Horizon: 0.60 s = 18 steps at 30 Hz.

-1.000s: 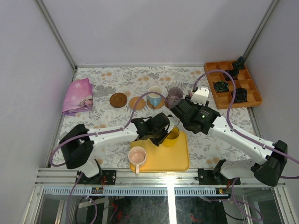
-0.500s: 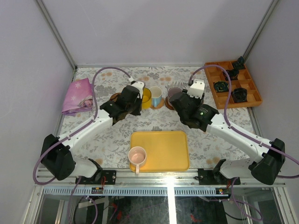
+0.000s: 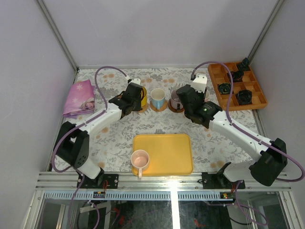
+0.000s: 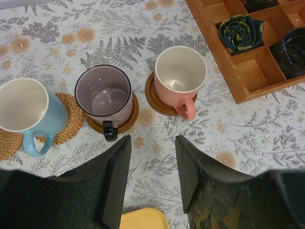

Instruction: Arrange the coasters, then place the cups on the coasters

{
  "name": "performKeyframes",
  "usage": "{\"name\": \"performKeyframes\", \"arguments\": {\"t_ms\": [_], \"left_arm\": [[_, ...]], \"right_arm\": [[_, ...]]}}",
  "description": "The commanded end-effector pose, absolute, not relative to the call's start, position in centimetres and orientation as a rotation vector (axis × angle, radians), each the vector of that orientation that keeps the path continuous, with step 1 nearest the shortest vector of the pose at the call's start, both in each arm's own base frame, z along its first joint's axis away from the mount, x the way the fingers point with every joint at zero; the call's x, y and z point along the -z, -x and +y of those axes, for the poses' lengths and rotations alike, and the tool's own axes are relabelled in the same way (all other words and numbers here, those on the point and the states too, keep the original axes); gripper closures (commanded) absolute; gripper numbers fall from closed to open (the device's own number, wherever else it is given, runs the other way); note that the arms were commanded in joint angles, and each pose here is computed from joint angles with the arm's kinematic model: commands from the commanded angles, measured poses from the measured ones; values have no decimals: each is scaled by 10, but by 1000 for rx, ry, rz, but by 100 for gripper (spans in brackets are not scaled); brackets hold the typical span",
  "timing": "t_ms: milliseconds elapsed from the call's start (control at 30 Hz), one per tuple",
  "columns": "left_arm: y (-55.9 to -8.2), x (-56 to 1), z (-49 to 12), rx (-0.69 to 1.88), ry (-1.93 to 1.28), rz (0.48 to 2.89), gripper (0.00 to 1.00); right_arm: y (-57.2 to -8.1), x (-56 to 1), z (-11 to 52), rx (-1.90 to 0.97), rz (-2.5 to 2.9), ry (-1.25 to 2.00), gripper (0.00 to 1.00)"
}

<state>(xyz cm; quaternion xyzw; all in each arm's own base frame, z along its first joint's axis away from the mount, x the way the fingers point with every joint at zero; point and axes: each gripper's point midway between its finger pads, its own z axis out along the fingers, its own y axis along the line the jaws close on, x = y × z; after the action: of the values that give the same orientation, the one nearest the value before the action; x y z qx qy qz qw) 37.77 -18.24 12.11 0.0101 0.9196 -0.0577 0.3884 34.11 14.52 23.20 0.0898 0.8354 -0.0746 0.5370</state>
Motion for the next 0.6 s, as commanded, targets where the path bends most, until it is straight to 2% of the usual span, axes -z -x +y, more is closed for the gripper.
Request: {"name": "performKeyframes", "arguments": {"t_ms": [0,333,567], "left_arm": [[-430,-163,-187,164,135,2135,100],[-446,-138,-177,102,243,2135,100],[-441,-125,-178,114,251,2161,100]], "right_arm": [[-363,-259,147,109,1930,-234,52],[-380,-240,150,76,1992,-217,53],[-381,-230,151,78,2025,-210,53]]}}
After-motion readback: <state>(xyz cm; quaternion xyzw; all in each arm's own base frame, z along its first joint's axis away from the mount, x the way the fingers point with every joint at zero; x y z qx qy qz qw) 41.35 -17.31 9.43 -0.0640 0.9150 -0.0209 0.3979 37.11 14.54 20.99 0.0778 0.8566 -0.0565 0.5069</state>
